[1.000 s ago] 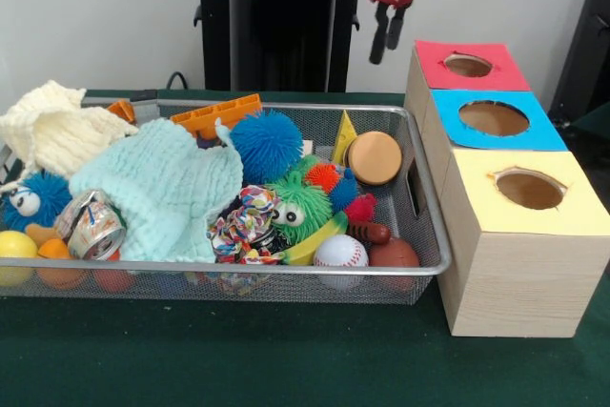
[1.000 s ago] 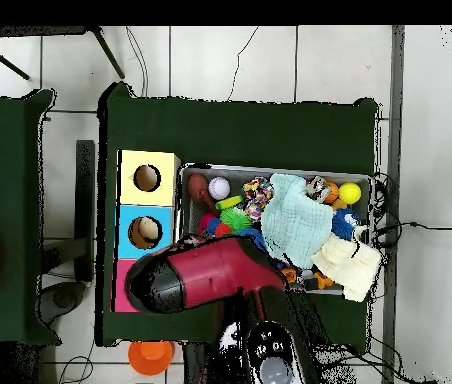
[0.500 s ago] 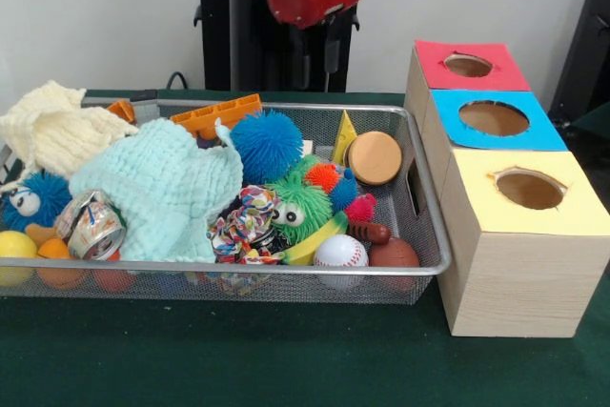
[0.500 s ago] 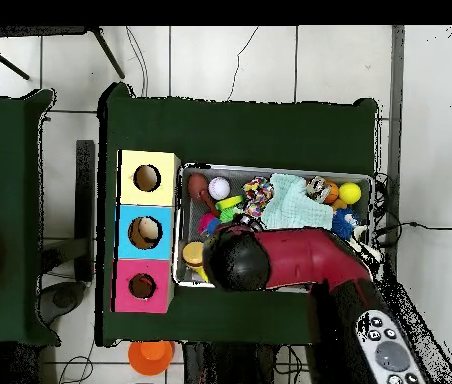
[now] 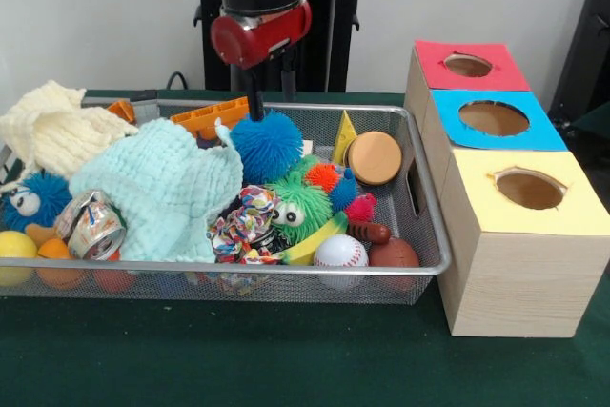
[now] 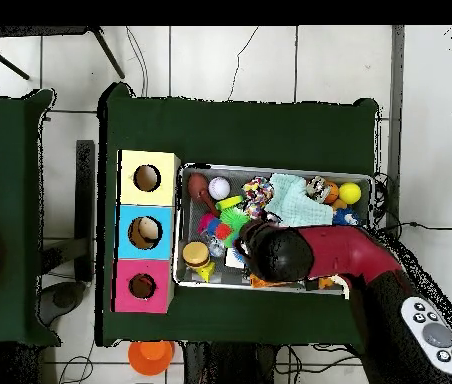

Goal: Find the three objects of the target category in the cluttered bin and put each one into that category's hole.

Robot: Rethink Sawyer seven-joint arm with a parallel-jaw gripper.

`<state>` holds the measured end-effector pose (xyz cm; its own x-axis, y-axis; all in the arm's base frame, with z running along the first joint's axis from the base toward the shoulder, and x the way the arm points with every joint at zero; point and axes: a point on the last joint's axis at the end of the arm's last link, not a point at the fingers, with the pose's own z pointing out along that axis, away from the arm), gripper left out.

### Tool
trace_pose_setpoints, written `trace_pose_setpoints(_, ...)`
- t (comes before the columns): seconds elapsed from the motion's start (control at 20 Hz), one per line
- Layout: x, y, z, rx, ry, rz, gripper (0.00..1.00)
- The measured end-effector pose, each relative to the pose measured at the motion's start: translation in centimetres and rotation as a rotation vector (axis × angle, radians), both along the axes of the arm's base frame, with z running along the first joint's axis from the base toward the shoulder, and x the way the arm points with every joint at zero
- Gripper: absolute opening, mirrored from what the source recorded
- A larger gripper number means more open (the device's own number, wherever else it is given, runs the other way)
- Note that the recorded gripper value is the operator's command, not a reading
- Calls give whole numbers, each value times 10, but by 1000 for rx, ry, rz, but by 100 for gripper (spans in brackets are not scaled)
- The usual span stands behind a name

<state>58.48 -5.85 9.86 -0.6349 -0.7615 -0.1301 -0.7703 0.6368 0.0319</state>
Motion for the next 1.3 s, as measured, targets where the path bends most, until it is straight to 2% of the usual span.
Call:
trace_pose_setpoints(0.25,3,-13,-14,26,-3,18,100)
trace_pose_setpoints(0.45,12,-23,-19,41,-13,53,100)
trace_pose_setpoints(0.9,29,-30,-6,46,-62,128,100)
trace_pose_setpoints(1.3,43,-32,6,7,-113,173,100)
